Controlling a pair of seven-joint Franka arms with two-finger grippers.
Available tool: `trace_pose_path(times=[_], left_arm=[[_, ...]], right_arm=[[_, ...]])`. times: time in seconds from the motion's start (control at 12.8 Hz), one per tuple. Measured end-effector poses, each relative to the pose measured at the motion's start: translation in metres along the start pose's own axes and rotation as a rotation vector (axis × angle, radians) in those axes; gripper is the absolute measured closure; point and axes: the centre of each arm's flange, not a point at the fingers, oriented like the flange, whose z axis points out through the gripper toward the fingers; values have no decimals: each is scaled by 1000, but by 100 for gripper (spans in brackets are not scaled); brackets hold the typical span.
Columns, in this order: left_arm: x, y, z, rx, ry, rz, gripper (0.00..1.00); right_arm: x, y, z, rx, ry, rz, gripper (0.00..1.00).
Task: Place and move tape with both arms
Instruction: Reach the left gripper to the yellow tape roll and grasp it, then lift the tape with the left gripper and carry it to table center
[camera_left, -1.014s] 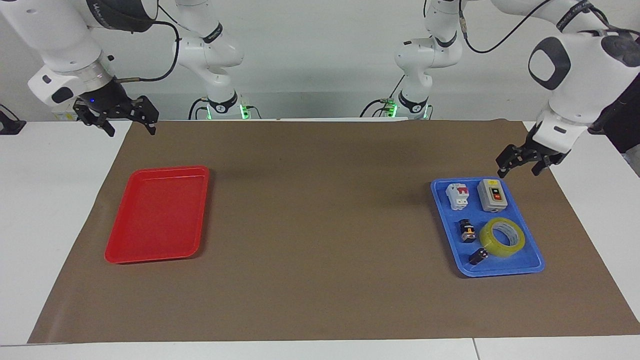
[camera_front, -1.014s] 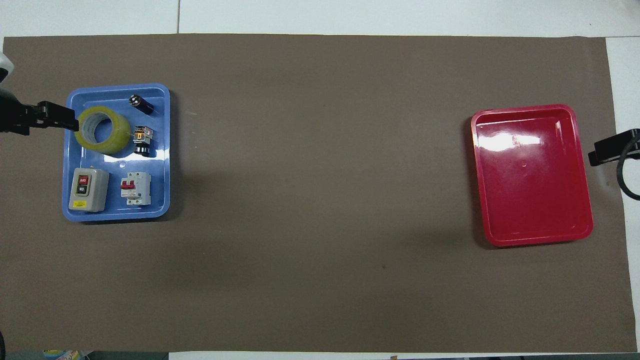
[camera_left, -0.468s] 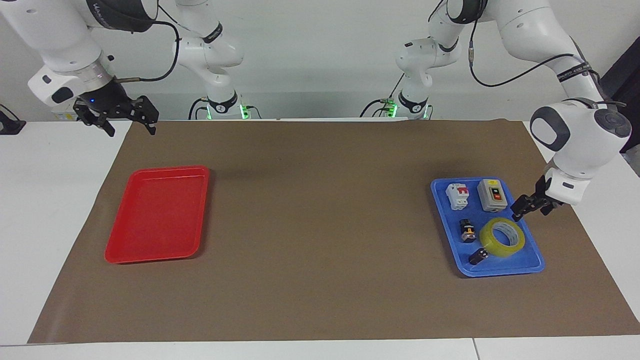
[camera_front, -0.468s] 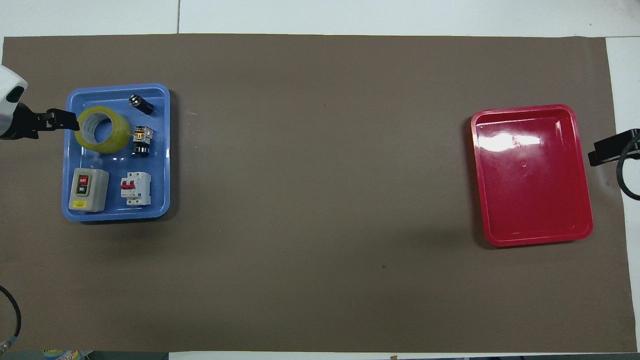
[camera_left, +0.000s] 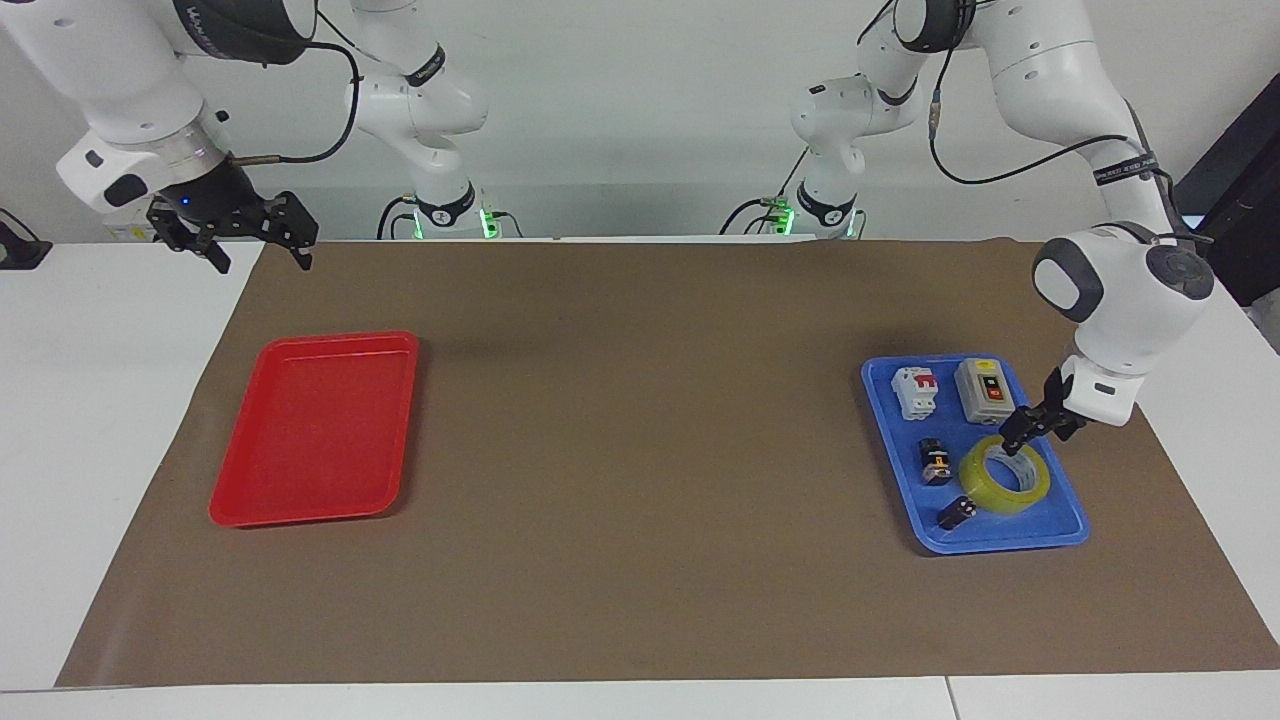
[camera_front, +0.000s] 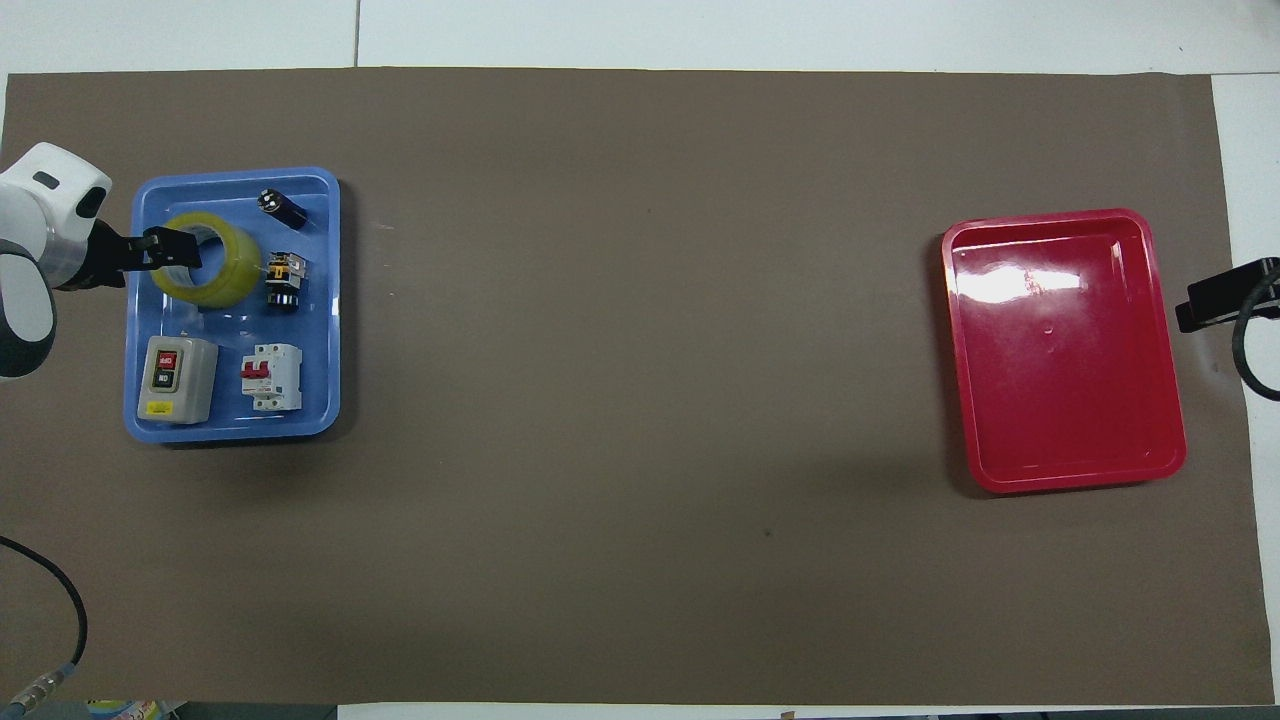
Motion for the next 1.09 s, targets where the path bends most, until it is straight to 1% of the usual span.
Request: trace_pose_path(times=[0.31, 0.62, 0.78, 0.86, 1.09], left_arm=[[1, -8, 30, 3, 27, -16, 0], [1, -7, 34, 2, 25, -14, 0], [-1, -6, 37, 2, 19, -13, 2], [-3, -6, 39, 2, 14, -13, 8], [-5, -9, 41, 4, 6, -16, 51]], right_arm=[[0, 0, 0, 0, 0, -1, 0], [0, -1, 0, 0, 0, -2, 0], [0, -1, 0, 0, 0, -2, 0], [0, -1, 0, 0, 0, -2, 0], [0, -1, 0, 0, 0, -2, 0]])
